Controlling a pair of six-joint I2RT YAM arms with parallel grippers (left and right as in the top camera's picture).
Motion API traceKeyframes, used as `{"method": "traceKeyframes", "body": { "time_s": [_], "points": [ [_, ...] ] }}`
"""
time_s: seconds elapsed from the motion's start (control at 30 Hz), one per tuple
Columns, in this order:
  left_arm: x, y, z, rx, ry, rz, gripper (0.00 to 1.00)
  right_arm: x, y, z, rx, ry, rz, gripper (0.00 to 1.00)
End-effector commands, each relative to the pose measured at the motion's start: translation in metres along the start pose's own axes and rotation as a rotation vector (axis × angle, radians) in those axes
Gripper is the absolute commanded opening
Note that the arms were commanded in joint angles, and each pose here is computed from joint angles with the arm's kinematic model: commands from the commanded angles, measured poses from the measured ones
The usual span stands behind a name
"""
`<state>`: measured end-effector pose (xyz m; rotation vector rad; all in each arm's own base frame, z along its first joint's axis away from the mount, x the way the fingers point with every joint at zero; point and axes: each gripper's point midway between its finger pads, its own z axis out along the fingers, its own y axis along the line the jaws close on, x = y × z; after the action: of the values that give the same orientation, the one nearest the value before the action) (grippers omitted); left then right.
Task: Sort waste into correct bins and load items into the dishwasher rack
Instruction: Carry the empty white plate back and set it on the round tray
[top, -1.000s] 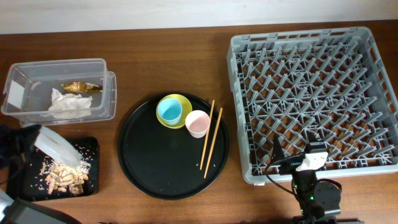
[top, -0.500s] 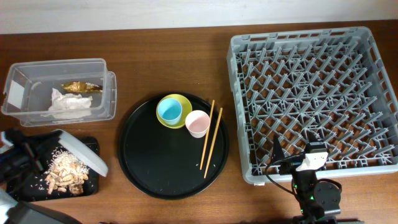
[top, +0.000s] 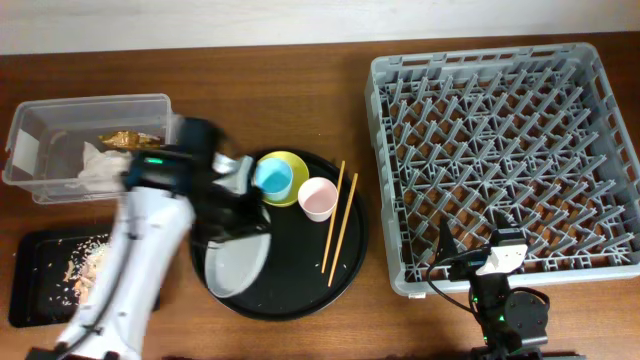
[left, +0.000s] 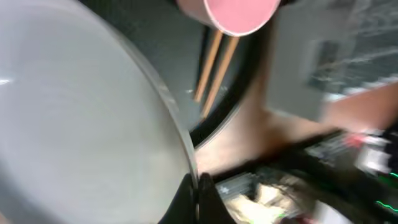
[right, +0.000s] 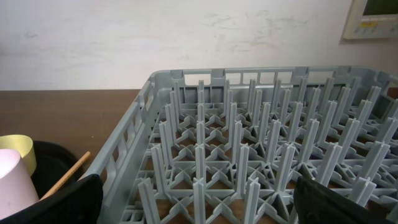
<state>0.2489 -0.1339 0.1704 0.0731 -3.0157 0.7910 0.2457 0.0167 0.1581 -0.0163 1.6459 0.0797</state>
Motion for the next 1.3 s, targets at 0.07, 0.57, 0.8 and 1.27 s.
{"method": "traceKeyframes", "body": {
  "time_s": [0.07, 0.57, 0.8, 1.27],
  "points": [
    [0.012, -0.003, 0.028, -0.553, -0.221, 0.035, 0.00, 0.003, -0.003, 0.000, 0.017, 0.005, -0.007, 0.98],
    [0.018, 0.007, 0.103, -0.773, -0.108, 0.089, 0.42, 0.003, -0.003, 0.000, 0.017, 0.005, -0.007, 0.98],
    [-0.007, 0.015, 0.032, -0.736, -0.160, -0.080, 0.41, 0.003, -0.003, 0.000, 0.017, 0.005, -0.007, 0.98],
    [0.036, 0.115, -0.157, -0.585, -0.524, -0.690, 0.99, 0.003, -0.003, 0.000, 0.017, 0.005, -0.007, 0.98]
  ]
}}
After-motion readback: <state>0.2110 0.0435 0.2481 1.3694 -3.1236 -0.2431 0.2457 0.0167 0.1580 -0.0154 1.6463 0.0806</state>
